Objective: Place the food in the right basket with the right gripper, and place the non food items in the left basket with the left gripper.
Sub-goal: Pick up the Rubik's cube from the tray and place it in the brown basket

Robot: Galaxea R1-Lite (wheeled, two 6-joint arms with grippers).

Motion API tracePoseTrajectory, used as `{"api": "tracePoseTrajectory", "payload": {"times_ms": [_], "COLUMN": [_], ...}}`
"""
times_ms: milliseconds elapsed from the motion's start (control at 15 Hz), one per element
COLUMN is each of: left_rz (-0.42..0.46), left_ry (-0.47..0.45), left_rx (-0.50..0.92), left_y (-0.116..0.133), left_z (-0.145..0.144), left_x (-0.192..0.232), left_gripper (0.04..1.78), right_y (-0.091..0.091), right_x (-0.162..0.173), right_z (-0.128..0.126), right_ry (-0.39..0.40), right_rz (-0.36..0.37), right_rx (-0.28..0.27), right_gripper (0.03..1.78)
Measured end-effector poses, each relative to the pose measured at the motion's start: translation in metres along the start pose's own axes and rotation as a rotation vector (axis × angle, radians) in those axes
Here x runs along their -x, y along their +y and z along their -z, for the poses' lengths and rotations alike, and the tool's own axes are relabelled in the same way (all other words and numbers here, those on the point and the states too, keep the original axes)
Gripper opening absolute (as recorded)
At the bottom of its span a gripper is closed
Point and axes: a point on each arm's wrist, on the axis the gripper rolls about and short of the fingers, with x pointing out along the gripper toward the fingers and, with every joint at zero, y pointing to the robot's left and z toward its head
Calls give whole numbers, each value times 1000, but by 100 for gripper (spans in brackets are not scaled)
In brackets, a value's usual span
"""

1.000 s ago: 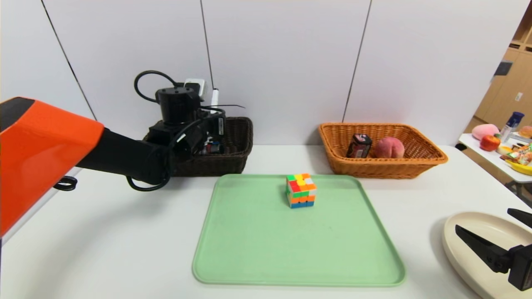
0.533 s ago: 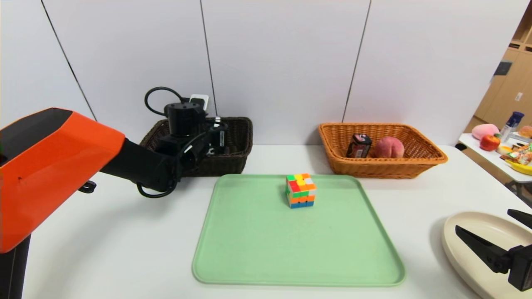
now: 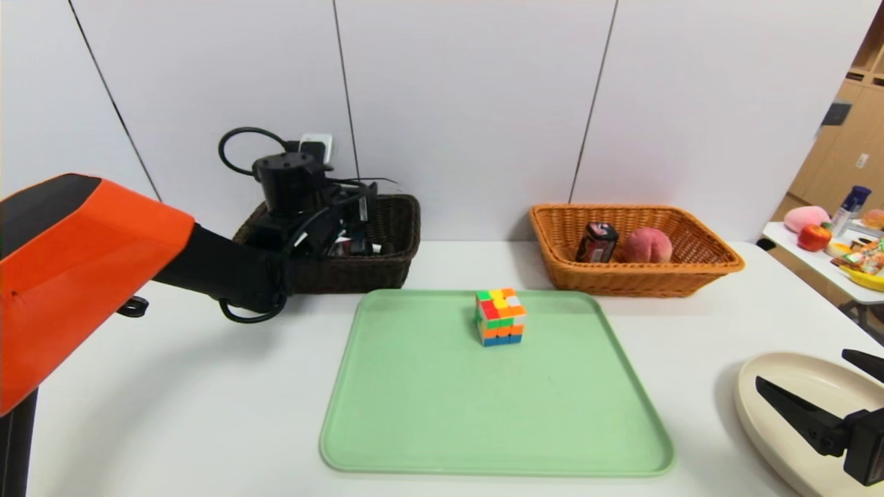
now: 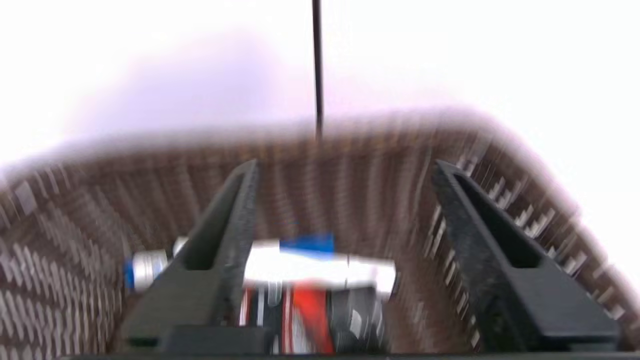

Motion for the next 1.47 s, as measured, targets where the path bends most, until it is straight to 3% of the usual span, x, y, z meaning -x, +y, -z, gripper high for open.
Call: {"api": "tracePoseTrajectory", "payload": {"times_ms": [200, 333, 800, 1067, 1467], "left_rz": [102, 214, 726, 877, 924], "left_ry": [-79, -91, -119, -96, -72], "left_rx": [20, 30, 30, 29, 32], "left_y": [-5, -18, -65, -87, -107], "left_z": [-29, -41, -22, -8, 27], "left_x": [12, 29, 97, 114, 108], "left_gripper": [141, 148, 161, 165, 167], "right_y": [0, 1, 2, 2, 2], "right_x": [0, 0, 4, 5, 6], "right_z": [2, 4, 8, 8, 8], "right_ry": [7, 9, 13, 8, 3], "right_rz": [-1, -1, -1, 0, 0], "right_rx": [0, 0, 0, -1, -12], "right_gripper": [170, 170, 170, 170, 170]}}
